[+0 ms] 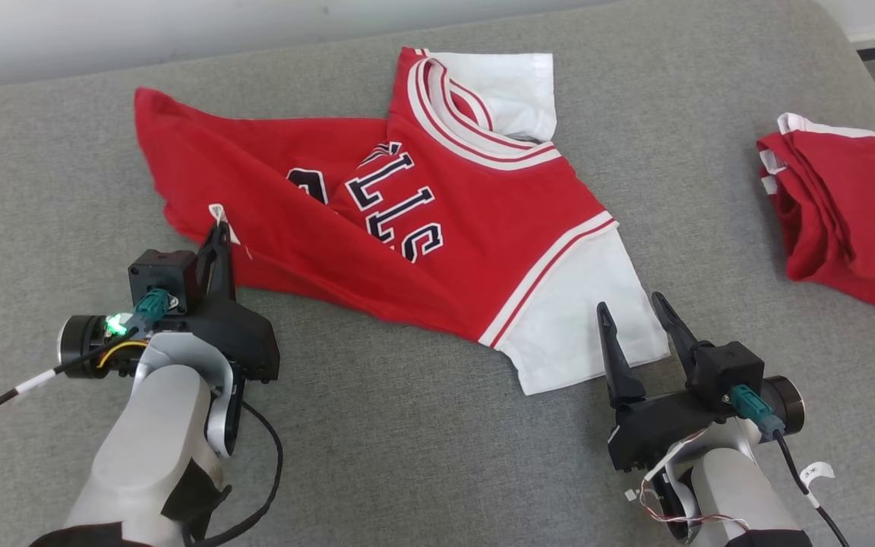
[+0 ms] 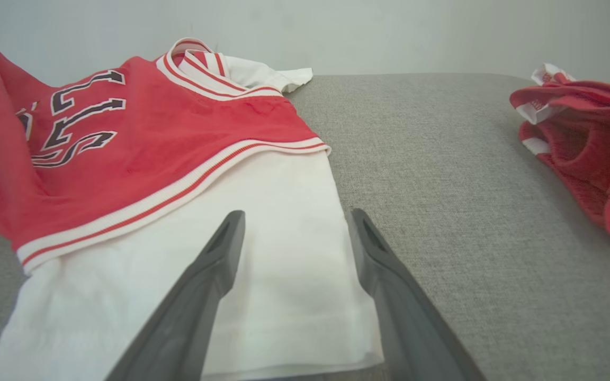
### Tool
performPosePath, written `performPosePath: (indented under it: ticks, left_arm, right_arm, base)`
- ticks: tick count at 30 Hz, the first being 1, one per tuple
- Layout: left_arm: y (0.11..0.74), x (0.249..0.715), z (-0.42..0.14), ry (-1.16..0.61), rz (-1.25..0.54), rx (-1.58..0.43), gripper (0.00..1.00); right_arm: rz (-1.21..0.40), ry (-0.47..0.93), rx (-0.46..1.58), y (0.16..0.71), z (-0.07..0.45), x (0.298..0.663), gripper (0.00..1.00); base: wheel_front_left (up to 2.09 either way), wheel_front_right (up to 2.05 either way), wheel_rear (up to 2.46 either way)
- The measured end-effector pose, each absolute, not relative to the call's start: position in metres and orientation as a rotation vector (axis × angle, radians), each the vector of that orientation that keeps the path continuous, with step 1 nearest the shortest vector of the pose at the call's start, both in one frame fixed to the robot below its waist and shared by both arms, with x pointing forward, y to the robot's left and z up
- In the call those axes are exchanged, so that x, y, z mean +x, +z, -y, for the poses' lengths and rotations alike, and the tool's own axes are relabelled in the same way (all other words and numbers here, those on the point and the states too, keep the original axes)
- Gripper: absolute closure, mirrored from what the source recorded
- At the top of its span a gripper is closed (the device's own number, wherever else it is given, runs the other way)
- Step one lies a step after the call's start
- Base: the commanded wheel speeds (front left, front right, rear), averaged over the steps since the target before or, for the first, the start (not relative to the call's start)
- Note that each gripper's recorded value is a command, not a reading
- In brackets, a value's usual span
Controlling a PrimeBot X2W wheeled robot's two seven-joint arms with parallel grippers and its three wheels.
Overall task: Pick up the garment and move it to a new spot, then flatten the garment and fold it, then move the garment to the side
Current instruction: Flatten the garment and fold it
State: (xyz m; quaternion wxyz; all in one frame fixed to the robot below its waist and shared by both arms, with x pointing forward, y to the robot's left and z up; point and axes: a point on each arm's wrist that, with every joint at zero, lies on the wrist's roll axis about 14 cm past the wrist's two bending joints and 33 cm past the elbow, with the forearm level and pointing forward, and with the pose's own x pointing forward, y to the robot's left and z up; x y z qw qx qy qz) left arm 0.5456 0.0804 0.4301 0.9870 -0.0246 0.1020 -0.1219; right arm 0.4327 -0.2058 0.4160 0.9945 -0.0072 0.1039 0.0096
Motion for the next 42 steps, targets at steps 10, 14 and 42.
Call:
performPosePath:
  ticks: [10,14,42]
  left_arm:
    - [0.478,0.537,-0.088,-0.238,-0.055,-0.051,1.00]
    - [0.497,0.517,-0.093,-0.238,0.005,-0.035,1.00]
    - [0.447,0.370,-0.203,0.098,-0.118,-0.049,0.00]
  right_arm:
    - [-0.200,0.041,-0.001,0.420,0.196,0.432,0.00]
    - [-0.204,0.055,0.023,0.420,0.188,0.424,0.00]
    - [-0.099,0.116,0.031,0.458,0.163,0.397,0.00]
  base:
    - [0.00,0.00,0.00]
    - [0.00,0.00,0.00]
    - [0.00,0.00,0.00]
